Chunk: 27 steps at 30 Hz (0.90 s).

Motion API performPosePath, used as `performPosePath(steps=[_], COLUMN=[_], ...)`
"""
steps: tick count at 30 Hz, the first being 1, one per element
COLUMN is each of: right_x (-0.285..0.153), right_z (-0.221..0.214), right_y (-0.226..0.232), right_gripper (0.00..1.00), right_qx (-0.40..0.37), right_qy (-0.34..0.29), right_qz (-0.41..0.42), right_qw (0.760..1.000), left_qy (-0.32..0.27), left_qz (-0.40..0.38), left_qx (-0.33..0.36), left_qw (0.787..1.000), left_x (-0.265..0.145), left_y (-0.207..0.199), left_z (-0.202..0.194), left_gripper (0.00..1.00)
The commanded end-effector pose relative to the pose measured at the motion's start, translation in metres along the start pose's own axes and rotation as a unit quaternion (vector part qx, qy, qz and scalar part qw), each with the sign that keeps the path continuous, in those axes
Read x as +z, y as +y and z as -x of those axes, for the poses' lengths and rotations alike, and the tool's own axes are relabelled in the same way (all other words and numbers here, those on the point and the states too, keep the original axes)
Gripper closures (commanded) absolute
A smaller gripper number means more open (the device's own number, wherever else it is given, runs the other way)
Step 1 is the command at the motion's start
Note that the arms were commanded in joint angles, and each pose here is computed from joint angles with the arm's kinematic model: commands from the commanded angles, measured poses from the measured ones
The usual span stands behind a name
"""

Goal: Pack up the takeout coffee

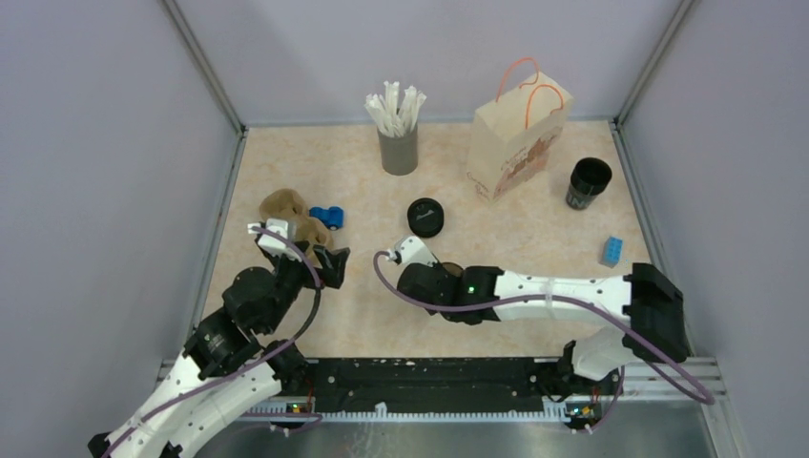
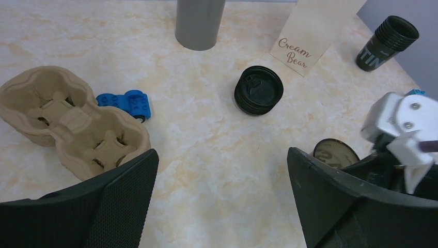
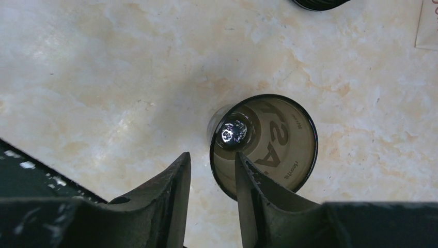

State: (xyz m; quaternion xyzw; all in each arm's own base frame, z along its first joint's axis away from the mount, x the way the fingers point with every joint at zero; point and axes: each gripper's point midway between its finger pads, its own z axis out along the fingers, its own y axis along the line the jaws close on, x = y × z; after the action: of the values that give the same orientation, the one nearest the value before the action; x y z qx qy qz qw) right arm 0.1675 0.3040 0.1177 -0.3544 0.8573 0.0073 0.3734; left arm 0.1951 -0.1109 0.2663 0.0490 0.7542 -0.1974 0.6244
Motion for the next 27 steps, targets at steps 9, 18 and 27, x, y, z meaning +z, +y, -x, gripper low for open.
performPosePath(steps=[9, 18, 27], right_x=[-0.093, -0.120, -0.136], right_z=[0.040, 0.017, 0.007], right_y=[-0.008, -0.045, -0.069], right_gripper=[0.31, 0.11, 0.14], right_qx=[0.169, 0.226, 0.261], right_qy=[-0.165, -0.195, -0.220], right_qz=[0.156, 0.149, 0.141], right_qw=[0.959, 0.943, 0.929], left_qy=[0.064, 0.159, 0.202], left_qz=[-0.004, 0.017, -0.041], left_qx=[-0.011, 0.023, -0.012], left_qw=[0.998, 0.987, 0.978], left_x=[0.042, 0.142, 0.229], left_y=[-0.029, -0.057, -0.065], left_z=[-0.007, -0.037, -0.062], left_gripper=[0.02, 0.11, 0.39])
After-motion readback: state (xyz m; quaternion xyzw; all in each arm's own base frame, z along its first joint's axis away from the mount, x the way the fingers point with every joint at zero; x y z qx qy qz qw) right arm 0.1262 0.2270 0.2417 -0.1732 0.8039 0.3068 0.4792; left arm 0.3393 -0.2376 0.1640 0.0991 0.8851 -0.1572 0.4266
